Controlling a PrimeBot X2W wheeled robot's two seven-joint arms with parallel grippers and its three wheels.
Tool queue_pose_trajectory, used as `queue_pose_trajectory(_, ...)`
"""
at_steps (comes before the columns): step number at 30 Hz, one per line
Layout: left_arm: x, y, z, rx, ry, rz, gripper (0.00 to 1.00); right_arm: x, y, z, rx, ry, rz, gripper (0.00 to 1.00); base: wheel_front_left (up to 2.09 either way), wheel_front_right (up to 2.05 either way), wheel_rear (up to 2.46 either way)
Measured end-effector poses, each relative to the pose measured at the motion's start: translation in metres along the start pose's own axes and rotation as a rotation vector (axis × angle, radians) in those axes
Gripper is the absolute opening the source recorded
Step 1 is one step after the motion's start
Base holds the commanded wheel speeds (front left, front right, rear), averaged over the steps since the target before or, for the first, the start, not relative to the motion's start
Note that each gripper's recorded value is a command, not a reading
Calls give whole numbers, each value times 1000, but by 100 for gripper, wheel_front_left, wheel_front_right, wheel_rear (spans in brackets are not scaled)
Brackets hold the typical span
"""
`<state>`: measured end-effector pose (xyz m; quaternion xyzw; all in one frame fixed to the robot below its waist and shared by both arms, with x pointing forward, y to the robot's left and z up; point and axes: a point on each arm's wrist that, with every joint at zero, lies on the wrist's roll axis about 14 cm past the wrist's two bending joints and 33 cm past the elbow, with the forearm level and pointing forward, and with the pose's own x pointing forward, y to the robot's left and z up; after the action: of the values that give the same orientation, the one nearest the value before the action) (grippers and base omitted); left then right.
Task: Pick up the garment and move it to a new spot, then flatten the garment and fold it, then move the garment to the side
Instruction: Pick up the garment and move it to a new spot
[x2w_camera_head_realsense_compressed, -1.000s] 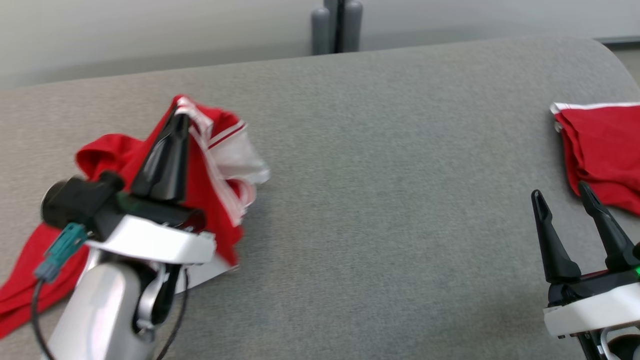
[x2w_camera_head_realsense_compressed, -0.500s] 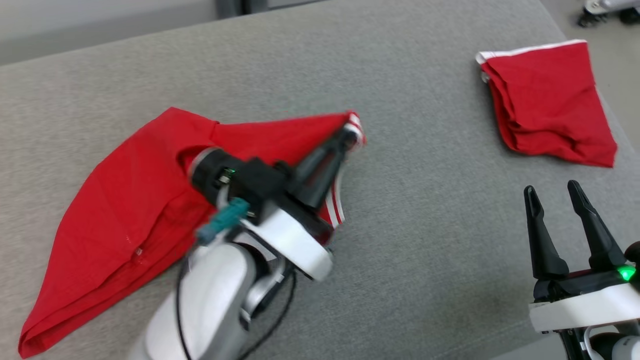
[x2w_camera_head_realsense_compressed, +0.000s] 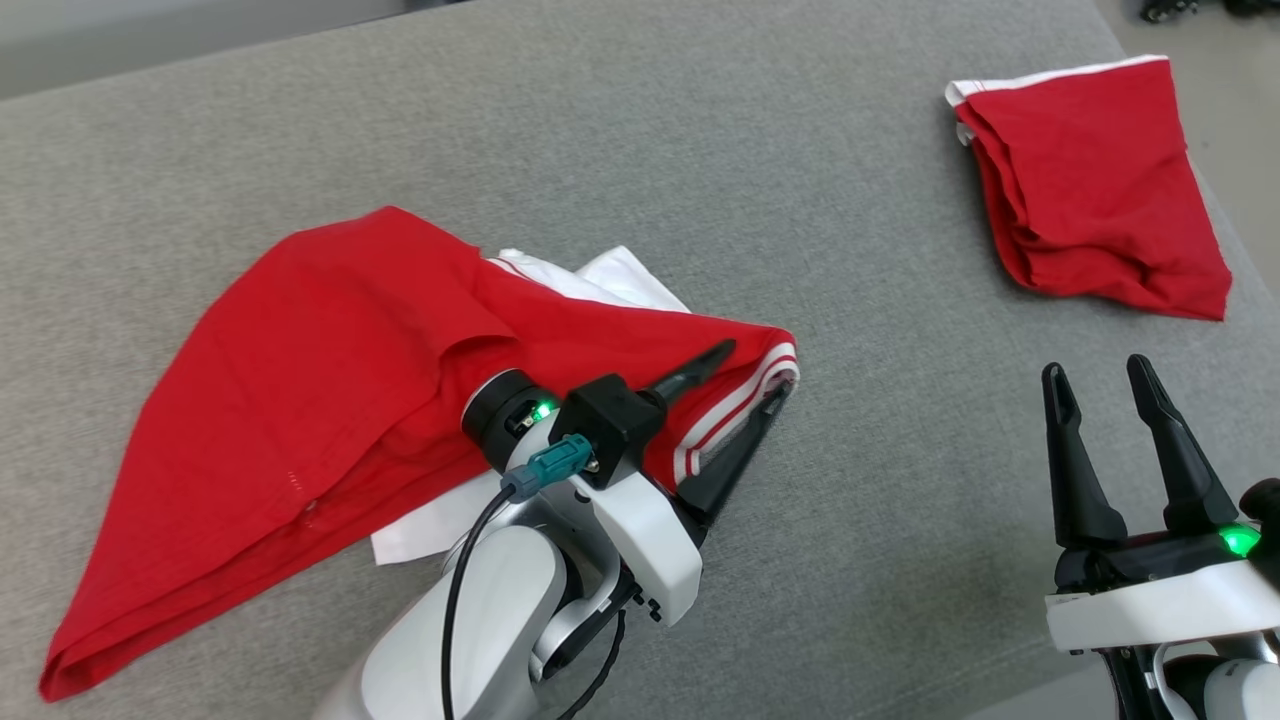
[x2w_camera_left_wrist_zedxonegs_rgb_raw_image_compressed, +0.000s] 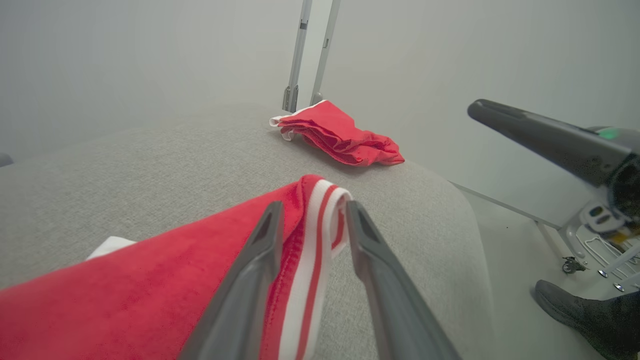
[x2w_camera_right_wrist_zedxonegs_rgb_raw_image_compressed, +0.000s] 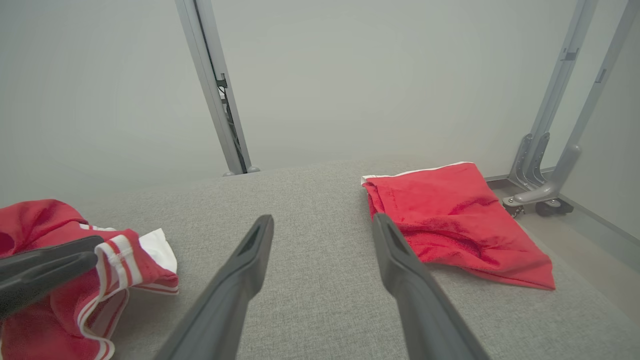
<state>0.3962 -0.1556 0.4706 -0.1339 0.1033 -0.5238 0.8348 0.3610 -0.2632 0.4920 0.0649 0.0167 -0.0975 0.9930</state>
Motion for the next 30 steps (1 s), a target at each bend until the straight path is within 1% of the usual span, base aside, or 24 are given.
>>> queue_pose_trajectory(3, -6, 4, 9, 15, -35, 23, 100, 2, 5, 2, 3, -6, 22, 100, 0, 0, 0)
queue_pose_trajectory(6, -16, 15, 23, 32, -87, 79, 100, 4, 12, 6, -2, -16, 50, 100, 0, 0, 0)
queue_pose_trajectory(11, -50, 52, 42, 68, -164, 252, 100, 3, 24, 9, 5, -16, 97, 100, 0, 0, 0)
queue_pose_trajectory(18, -126, 112, 61, 99, -236, 553, 100, 4, 41, 15, 8, -25, 156, 100, 0, 0, 0)
queue_pose_trajectory(22, -171, 135, 69, 113, -268, 698, 100, 5, 50, 21, 9, -38, 187, 100, 0, 0, 0)
queue_pose_trajectory(23, -182, 138, 71, 118, -275, 730, 100, 4, 51, 21, 8, -36, 192, 100, 0, 0, 0)
queue_pose_trajectory(24, -182, 138, 71, 118, -275, 730, 100, 4, 51, 21, 8, -36, 192, 100, 0, 0, 0)
queue_pose_trajectory(27, -215, 147, 70, 119, -279, 819, 100, 2, 55, 22, 7, -35, 206, 100, 0, 0, 0)
queue_pose_trajectory(30, -242, 149, 67, 118, -281, 881, 100, -1, 59, 23, 2, -33, 219, 100, 0, 0, 0)
